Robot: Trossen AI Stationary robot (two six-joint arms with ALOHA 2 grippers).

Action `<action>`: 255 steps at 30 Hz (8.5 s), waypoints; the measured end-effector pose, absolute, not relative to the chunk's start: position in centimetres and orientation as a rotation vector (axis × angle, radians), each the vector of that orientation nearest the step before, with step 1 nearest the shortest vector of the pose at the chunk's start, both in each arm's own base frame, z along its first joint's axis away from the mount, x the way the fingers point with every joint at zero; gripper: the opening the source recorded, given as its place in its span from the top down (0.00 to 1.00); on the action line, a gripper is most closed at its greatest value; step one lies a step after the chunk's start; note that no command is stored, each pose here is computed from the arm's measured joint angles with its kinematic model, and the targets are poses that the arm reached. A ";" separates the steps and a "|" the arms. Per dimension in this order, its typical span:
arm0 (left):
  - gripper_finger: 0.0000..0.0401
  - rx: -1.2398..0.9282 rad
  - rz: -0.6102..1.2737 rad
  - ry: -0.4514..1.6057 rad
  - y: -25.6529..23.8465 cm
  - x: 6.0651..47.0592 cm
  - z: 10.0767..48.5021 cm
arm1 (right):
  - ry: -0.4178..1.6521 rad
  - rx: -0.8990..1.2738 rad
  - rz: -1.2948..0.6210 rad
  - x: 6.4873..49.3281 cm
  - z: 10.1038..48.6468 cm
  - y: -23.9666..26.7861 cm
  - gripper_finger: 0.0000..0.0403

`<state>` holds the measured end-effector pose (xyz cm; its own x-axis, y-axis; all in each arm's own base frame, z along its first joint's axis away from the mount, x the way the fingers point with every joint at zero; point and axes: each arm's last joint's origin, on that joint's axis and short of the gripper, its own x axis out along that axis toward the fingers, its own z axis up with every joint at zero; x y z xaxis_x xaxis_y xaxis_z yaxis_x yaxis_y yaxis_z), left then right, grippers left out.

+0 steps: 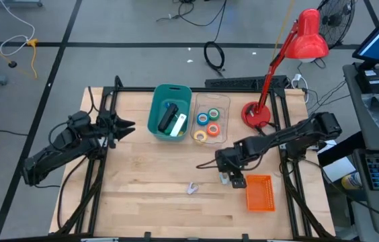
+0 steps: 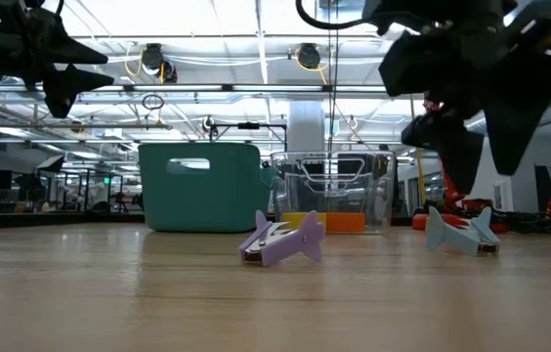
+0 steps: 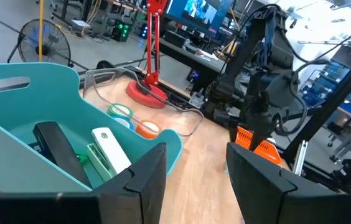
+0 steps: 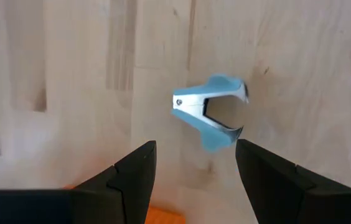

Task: Pick and place Stapler, Stapler remover, tape
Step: Put the blue stapler remover into the orange bin, then put the purple stapler remover into the orange bin

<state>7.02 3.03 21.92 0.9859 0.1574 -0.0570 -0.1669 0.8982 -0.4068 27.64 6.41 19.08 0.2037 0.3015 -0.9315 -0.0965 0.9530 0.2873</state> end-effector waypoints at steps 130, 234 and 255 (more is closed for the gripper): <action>0.58 -0.459 0.179 0.020 3.1 7.0 21.9 | 1.592 0.972 -0.207 16.3 16.0 14.0 0.59; 0.58 -0.443 0.177 0.050 3.0 7.0 21.6 | 0.901 1.411 -0.068 16.0 24.2 11.7 0.60; 0.58 -0.447 0.175 0.049 3.0 7.0 21.6 | 0.773 1.013 0.347 29.0 23.7 7.5 0.63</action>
